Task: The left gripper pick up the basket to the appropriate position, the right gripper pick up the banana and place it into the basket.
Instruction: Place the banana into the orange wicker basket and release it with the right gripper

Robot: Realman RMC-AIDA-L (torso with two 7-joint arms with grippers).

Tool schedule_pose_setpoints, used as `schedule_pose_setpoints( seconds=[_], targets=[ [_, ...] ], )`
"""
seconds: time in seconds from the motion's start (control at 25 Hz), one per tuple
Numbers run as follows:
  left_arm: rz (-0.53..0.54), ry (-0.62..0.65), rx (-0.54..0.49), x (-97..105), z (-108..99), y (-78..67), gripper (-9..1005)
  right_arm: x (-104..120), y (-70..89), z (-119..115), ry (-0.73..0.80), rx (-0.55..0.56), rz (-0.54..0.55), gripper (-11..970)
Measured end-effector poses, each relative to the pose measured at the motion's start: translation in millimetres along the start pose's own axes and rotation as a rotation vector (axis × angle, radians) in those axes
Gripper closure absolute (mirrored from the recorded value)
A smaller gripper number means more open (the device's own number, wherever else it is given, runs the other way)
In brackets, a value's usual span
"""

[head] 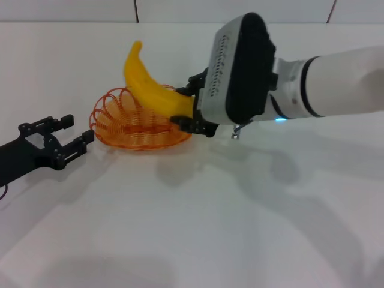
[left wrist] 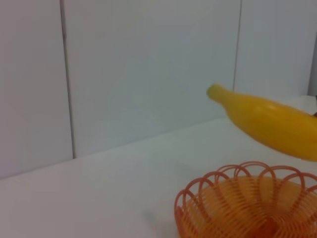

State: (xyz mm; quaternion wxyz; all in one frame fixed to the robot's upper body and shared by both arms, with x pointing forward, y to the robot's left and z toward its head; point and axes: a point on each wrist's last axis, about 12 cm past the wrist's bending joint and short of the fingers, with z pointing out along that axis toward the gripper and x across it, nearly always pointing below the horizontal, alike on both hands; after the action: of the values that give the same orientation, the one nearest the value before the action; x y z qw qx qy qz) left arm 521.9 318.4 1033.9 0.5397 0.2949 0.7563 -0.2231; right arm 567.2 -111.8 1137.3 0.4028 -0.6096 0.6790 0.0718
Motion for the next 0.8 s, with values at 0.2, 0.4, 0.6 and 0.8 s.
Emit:
schedule_pose_setpoints(
  seconds=[0.2, 0.4, 0.6, 0.8],
  targets=[
    [0.003, -0.001, 0.008, -0.8, 1.3, -0.8, 416, -9.8, 1.8, 9.1, -0.021, 0.014, -0.044, 407],
    [0.007, -0.001, 0.016, -1.9, 2.9, -1.4, 416, -15.2, 6.3, 18.5, -0.022, 0.004, -0.084, 398],
    [0.01, -0.003, 0.019, -3.6, 4.5, -1.0, 416, -17.4, 9.4, 26.1, -0.019, 0.002, -0.115, 389],
    [0.011, -0.003, 0.019, -3.6, 4.7, -1.1, 416, -19.6, 9.3, 32.4, -0.007, -0.007, -0.142, 380]
  ],
)
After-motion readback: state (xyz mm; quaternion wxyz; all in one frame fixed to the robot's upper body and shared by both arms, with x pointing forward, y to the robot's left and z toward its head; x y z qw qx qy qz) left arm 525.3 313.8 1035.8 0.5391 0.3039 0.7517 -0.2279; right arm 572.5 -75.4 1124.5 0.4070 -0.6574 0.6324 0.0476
